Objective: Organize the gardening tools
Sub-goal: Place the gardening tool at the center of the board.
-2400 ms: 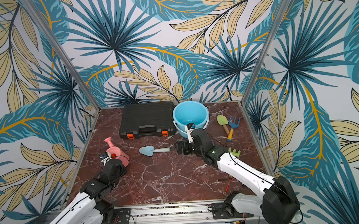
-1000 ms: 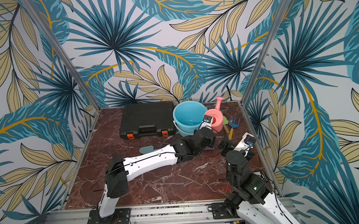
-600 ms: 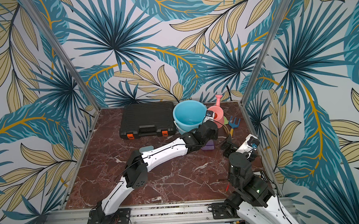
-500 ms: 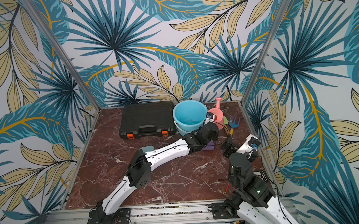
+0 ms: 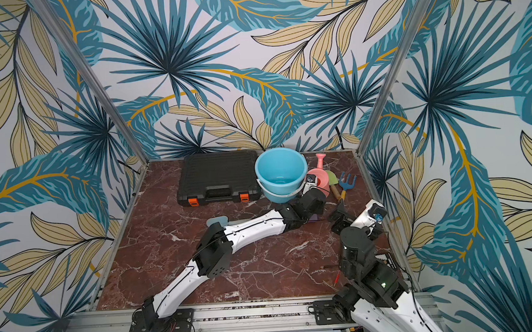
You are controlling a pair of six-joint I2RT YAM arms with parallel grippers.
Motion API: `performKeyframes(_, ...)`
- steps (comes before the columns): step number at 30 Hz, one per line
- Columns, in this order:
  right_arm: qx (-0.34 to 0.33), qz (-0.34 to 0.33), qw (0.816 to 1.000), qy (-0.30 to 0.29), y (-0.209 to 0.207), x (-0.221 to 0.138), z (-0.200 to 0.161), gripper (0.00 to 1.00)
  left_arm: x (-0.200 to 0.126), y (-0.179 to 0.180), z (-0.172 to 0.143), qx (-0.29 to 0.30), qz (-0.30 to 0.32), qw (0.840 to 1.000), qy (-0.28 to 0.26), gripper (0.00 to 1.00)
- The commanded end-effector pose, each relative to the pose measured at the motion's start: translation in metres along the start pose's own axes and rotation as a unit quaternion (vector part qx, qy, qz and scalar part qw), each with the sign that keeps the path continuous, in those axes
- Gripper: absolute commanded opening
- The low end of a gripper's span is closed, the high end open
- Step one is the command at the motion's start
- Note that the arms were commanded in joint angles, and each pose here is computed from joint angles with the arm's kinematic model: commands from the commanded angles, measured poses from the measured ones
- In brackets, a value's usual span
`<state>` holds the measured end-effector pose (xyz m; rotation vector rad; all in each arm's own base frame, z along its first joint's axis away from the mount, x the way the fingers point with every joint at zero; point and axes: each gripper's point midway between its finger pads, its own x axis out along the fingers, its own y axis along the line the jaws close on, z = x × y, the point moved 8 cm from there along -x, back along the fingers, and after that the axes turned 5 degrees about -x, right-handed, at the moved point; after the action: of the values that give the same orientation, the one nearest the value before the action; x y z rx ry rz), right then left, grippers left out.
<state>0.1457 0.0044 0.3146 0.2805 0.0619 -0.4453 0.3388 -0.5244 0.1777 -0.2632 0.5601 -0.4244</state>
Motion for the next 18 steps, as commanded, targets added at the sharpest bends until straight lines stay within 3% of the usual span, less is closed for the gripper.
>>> performKeyframes(1,-0.01,-0.009,1.0,0.005,-0.001,0.002,-0.007,1.0,0.01,0.0,0.002,-0.016,0.002,0.999,-0.029,0.13)
performKeyframes(7,-0.011,-0.008,1.0,0.006,-0.001,0.002,-0.008,1.0,0.015,-0.001,-0.003,-0.01,-0.003,0.999,-0.033,0.48)
performKeyframes(13,-0.013,-0.006,1.0,0.007,0.0,0.003,-0.009,0.99,0.009,-0.005,0.0,-0.005,-0.01,0.999,-0.031,0.56)
performKeyframes(18,-0.015,-0.005,1.0,0.009,0.001,0.004,-0.009,1.0,-0.009,-0.02,0.007,0.006,-0.026,0.999,-0.041,0.77)
